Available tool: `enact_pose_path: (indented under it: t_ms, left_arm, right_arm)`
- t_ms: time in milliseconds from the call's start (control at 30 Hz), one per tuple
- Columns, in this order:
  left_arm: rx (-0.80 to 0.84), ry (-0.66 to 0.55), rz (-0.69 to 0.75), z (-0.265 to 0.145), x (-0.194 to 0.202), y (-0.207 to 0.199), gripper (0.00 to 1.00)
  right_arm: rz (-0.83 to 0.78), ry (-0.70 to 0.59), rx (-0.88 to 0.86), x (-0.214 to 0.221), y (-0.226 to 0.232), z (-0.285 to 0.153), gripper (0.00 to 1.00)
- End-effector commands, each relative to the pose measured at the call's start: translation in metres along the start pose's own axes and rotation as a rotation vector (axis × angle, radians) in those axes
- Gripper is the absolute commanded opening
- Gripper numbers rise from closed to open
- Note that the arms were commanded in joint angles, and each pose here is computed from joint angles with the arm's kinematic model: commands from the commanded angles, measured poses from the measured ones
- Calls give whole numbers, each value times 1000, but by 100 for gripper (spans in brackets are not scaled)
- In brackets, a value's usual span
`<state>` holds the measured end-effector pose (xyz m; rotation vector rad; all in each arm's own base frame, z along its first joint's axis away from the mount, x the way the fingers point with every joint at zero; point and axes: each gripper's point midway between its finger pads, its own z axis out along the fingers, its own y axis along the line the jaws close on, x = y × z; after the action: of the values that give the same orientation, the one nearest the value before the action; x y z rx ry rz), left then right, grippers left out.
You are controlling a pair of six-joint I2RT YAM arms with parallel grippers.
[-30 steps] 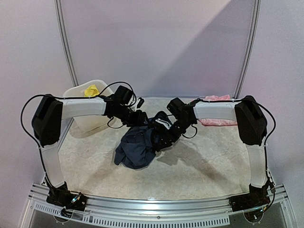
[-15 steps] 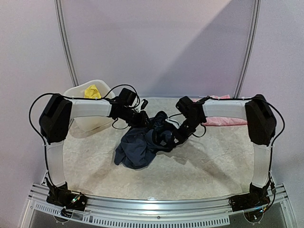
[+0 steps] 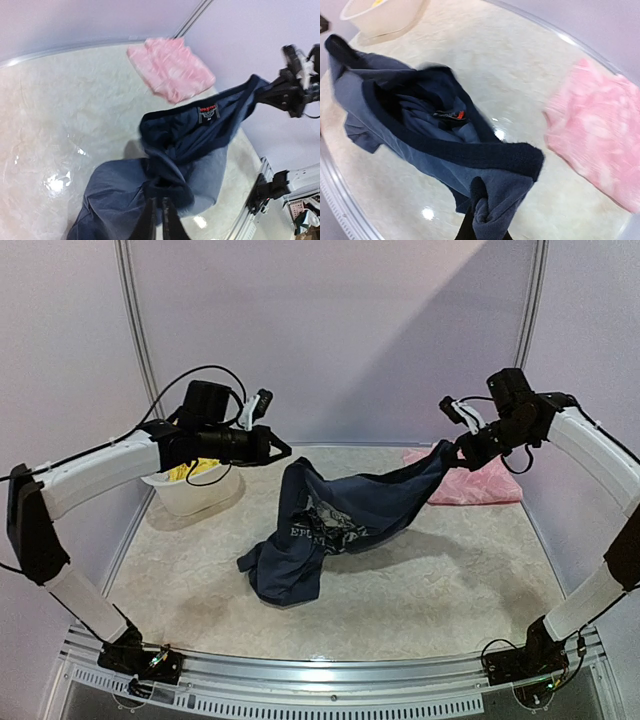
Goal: Fold and stack the mixed laundry pile
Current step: Pick up the crumpled tank top from the center of the board.
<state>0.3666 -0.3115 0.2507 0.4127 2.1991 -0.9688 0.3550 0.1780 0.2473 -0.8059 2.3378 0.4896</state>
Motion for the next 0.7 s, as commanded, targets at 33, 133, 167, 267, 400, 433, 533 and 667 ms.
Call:
enact_pose_path:
  t_ms: [33, 133, 167, 267, 400, 433, 533, 667]
  left_arm:
    - [-45, 51, 4, -7, 21, 12, 16]
    - [-34, 75, -13, 12, 25, 17, 31]
    - [-25, 78, -19, 21, 25, 16, 37]
    - [-54, 70, -55, 58, 20, 28, 48]
    - [-78, 125, -36, 125, 10, 39, 56]
    - [-84, 157, -34, 146, 12, 43, 56]
    - [-53, 175, -17, 200, 10, 44, 58]
    - [-45, 177, -52, 262, 27, 52, 60]
  right_arm:
    - [60, 43, 101, 41, -30, -26, 0]
    - [188, 102, 74, 79, -42, -15, 0]
    - [213, 132, 82, 92, -46, -9, 0]
    - [244, 211, 125, 117, -59, 0, 0]
    - [298, 250, 121, 128, -72, 10, 1]
    - [303, 253, 120, 129, -74, 11, 0]
    - [323, 281, 97, 136, -74, 20, 0]
    - [341, 303, 59, 142, -72, 28, 0]
